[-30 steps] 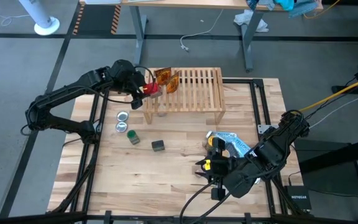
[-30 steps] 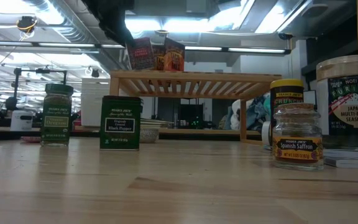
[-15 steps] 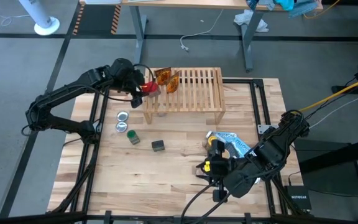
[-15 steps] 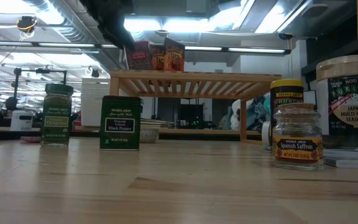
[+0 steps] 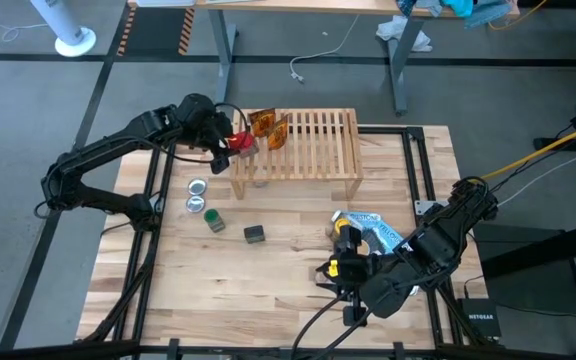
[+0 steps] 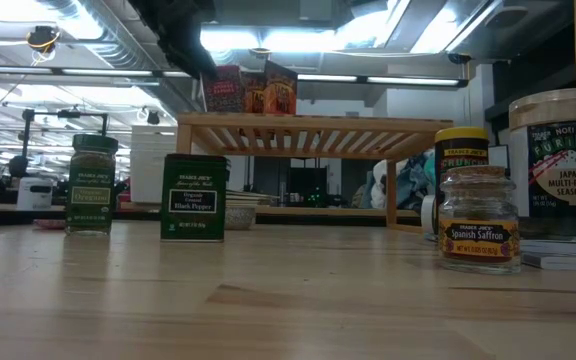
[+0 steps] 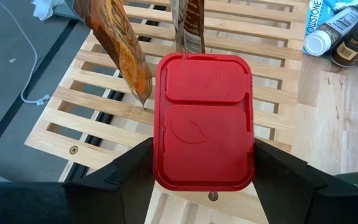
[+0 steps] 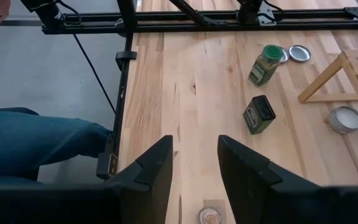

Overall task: Shelf spices
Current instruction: Put the red seasoning can on the shelf

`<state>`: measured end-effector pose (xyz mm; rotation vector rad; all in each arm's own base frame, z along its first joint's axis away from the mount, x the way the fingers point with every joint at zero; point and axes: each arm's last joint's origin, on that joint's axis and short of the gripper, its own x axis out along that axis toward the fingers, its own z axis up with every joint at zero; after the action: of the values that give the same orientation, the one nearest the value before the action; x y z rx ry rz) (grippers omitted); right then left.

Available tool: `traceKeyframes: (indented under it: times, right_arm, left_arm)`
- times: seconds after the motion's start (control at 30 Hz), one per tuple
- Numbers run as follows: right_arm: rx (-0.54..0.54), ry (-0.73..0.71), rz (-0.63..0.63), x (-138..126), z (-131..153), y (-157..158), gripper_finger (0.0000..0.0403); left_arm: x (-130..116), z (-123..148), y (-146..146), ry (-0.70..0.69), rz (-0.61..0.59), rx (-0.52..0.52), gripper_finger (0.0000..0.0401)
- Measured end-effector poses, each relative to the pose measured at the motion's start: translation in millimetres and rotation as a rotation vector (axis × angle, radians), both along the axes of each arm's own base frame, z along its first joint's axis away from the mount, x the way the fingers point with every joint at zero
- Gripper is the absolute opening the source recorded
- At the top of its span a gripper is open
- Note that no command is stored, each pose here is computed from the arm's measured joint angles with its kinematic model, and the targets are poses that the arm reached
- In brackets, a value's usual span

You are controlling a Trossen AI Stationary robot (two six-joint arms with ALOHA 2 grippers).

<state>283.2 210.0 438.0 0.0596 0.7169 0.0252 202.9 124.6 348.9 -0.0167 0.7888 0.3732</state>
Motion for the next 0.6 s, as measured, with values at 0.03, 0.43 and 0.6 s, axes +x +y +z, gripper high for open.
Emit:
traceKeyframes:
  times: [0.03, 0.43, 0.6]
  right_arm:
    - [0.0, 0.0, 0.0, 0.0, -0.1, 0.0, 0.0134]
    - [0.0, 0.0, 0.0, 0.1, -0.1, 0.0, 0.0134]
    - [0.0, 0.0, 0.0, 0.0, 0.0, 0.0, 0.0134]
  left_arm:
    - [0.0, 0.0, 0.0, -0.001, 0.0, 0.0, 0.0229]
    - [1.1, 1.2, 0.3, -0.019, -0.005, -0.001, 0.023]
    - [3.0, 2.5, 0.4, -0.047, -0.026, -0.007, 0.023]
